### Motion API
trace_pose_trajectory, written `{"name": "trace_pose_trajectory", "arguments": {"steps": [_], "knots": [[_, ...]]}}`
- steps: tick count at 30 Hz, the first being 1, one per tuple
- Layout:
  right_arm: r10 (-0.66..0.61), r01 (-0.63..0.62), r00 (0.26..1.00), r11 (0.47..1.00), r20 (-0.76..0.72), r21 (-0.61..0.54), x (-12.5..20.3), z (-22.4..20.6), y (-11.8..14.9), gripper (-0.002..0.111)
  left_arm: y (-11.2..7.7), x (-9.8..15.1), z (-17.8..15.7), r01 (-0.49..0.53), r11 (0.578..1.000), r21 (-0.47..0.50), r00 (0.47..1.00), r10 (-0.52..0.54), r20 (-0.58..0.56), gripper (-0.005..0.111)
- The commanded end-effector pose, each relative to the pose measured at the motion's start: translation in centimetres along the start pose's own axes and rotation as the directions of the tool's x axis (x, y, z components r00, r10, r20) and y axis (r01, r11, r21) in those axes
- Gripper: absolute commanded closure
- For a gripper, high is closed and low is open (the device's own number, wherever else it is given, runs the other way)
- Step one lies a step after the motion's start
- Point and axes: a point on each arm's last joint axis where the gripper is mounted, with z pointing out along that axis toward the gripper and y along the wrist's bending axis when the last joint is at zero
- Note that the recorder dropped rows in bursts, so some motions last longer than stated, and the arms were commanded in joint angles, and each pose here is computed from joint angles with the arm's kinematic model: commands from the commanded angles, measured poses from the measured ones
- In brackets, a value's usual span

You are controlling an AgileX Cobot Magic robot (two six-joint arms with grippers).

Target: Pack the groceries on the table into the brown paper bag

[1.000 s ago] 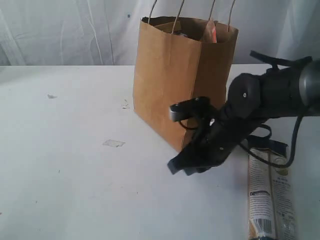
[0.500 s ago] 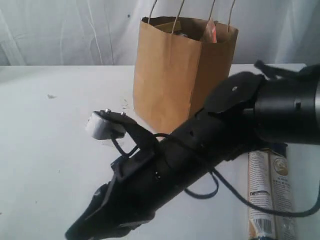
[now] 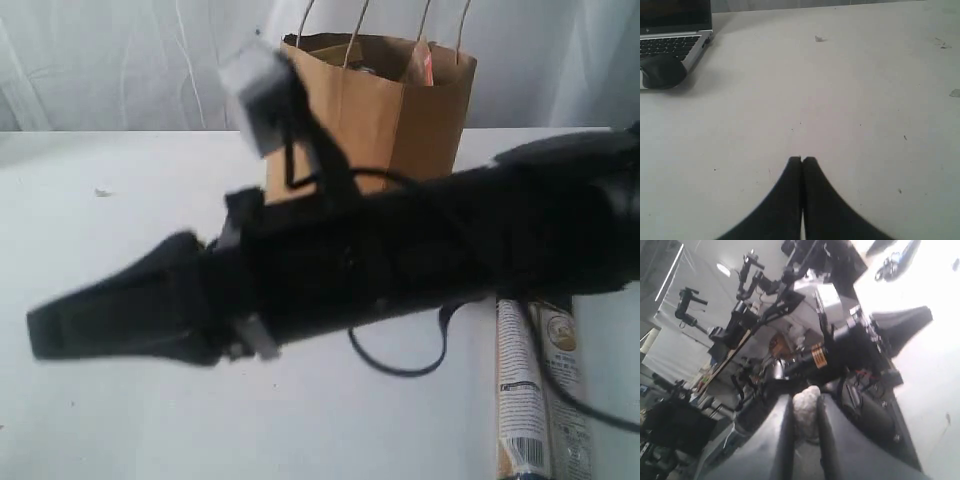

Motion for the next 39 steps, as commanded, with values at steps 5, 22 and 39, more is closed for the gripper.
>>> {"name": "trace_pose_trajectory", "arguments": {"steps": [5,22,39], "knots": [[-0.348,0.064,0.858,0.803,0.378,0.593,-6.1,-8.3,2.3,0.107,0.0,0.1,0.0,0.005,1.000,0.001,1.000,-0.005,0.004,0.107],[-0.579,-0.142,0.757,0.308,0.303,0.941,-11.5,-14.4,-1.8,0.107,0.0,0.1,0.0,0.005,1.000,0.001,1.000,-0.005,0.004,0.107],[-0.438,-0.191,0.847,0.277,0.301,0.942,-11.8,-14.5,-10.6,0.101,0.0,0.1,0.0,0.005,1.000,0.001,1.000,-0.005,0.004,0.107]]}}
